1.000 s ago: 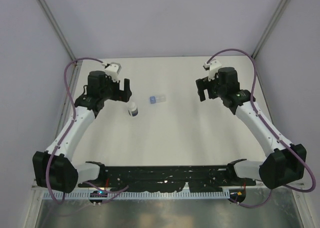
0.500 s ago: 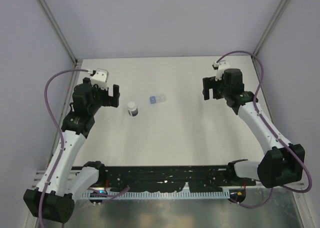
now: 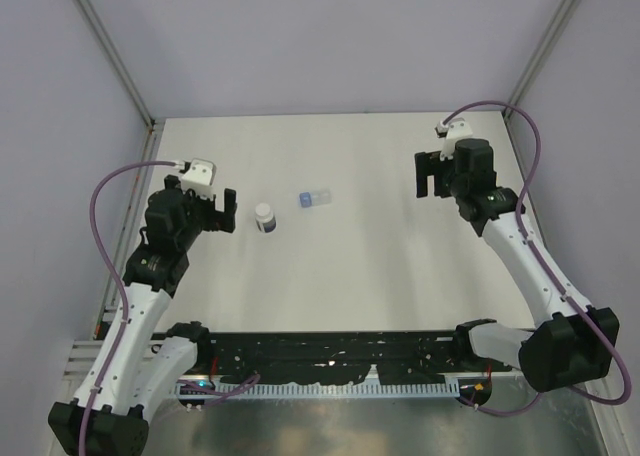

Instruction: Sort the pills into containers

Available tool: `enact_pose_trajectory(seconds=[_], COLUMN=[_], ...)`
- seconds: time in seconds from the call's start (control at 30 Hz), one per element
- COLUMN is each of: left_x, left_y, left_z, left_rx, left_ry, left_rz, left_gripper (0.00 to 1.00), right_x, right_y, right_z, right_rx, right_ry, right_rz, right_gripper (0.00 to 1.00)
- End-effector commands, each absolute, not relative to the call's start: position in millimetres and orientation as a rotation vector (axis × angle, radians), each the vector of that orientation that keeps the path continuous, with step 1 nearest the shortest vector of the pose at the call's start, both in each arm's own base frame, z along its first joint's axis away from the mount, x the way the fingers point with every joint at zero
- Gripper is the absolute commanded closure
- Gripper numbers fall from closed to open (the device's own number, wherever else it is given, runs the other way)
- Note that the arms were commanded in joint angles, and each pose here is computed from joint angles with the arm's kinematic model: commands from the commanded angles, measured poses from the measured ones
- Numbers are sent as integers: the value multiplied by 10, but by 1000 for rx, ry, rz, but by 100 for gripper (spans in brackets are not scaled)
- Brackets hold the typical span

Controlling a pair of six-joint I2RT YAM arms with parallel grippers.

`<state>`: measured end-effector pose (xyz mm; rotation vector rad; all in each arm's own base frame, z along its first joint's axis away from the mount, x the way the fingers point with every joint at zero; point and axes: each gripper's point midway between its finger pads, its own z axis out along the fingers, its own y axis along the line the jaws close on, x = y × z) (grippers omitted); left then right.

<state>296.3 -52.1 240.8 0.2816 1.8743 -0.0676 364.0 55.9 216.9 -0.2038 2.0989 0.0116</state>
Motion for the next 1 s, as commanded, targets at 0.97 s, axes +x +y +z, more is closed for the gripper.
enact_pose_trajectory(seconds=[0.97], left_x=[2969], left_y=[-550], left_z=[2525], left_rx=[226], left_ry=[1611], left_rz=[-106], left_gripper=[0], right_x=[3269], right_y=[31], right_z=[2575], right_rx=[-55], right_ry=[1865], right_rz=[-233], right_gripper=[5])
